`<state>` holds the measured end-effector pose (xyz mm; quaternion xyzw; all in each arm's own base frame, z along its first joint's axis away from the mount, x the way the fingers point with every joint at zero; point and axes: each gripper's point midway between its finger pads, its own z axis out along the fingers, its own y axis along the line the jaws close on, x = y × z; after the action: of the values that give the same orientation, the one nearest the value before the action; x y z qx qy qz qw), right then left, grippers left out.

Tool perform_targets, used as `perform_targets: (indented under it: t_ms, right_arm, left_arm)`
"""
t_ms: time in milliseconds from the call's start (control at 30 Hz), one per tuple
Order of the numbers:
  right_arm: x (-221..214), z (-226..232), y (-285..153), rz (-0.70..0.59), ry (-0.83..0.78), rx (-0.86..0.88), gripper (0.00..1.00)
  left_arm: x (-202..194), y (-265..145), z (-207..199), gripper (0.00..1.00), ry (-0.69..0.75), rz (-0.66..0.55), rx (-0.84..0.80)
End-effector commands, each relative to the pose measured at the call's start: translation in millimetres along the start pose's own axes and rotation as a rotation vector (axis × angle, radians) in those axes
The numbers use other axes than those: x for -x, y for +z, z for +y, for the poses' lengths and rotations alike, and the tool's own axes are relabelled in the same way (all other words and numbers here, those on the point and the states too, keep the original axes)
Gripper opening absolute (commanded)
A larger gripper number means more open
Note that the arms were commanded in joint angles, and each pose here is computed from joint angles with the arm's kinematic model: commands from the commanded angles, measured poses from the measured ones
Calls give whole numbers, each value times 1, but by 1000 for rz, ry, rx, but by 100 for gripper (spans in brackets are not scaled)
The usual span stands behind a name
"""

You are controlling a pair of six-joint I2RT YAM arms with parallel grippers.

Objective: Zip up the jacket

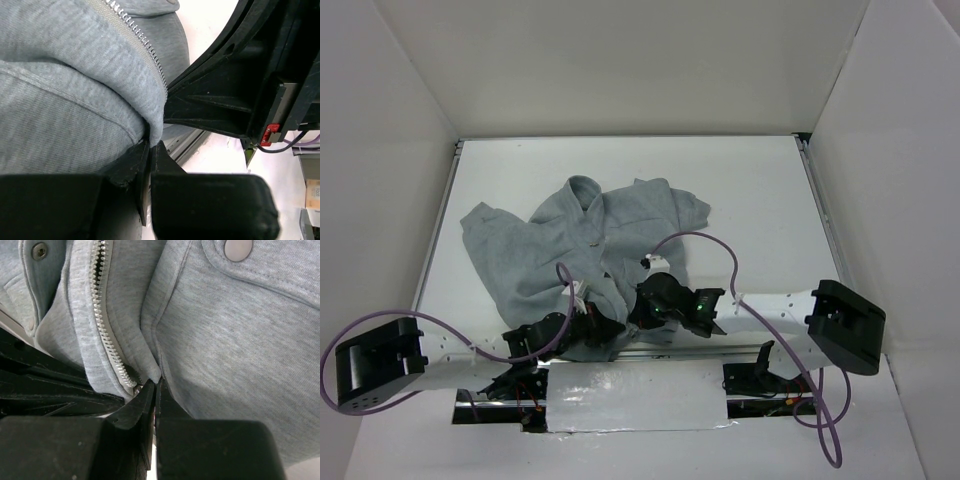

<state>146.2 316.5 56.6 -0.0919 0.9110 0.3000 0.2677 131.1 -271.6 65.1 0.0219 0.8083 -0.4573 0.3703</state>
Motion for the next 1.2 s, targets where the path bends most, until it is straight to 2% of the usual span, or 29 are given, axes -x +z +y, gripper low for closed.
perform_targets:
  t_ms: [0, 167, 333, 467, 567, 767, 933, 1167]
  right_arm:
    - [40, 32, 2, -118, 34, 78, 0]
    - [44, 36, 7, -115, 30, 78, 0]
    - [47, 39, 10, -118, 29, 79, 1]
    - [50, 44, 5, -130, 23, 103, 26]
    - [54, 47, -2, -145, 16, 116, 36]
    - [63, 50, -19, -179, 15, 138, 47]
    - [67, 48, -39, -200, 27, 137, 51]
    - [16, 26, -50, -74, 114, 183, 49]
  left_arm:
    - [-58, -42, 89, 0, 13, 132, 180]
    - [-61, -46, 105, 0, -41, 130, 273]
    - [-63, -48, 108, 0, -72, 135, 297]
    - [-64, -48, 109, 0, -75, 138, 302]
    - [-65, -48, 111, 0, -77, 139, 310]
    - [-66, -48, 113, 0, -77, 146, 324]
    - [-65, -46, 110, 0, -74, 146, 315]
    - [-64, -48, 111, 0, -80, 133, 310]
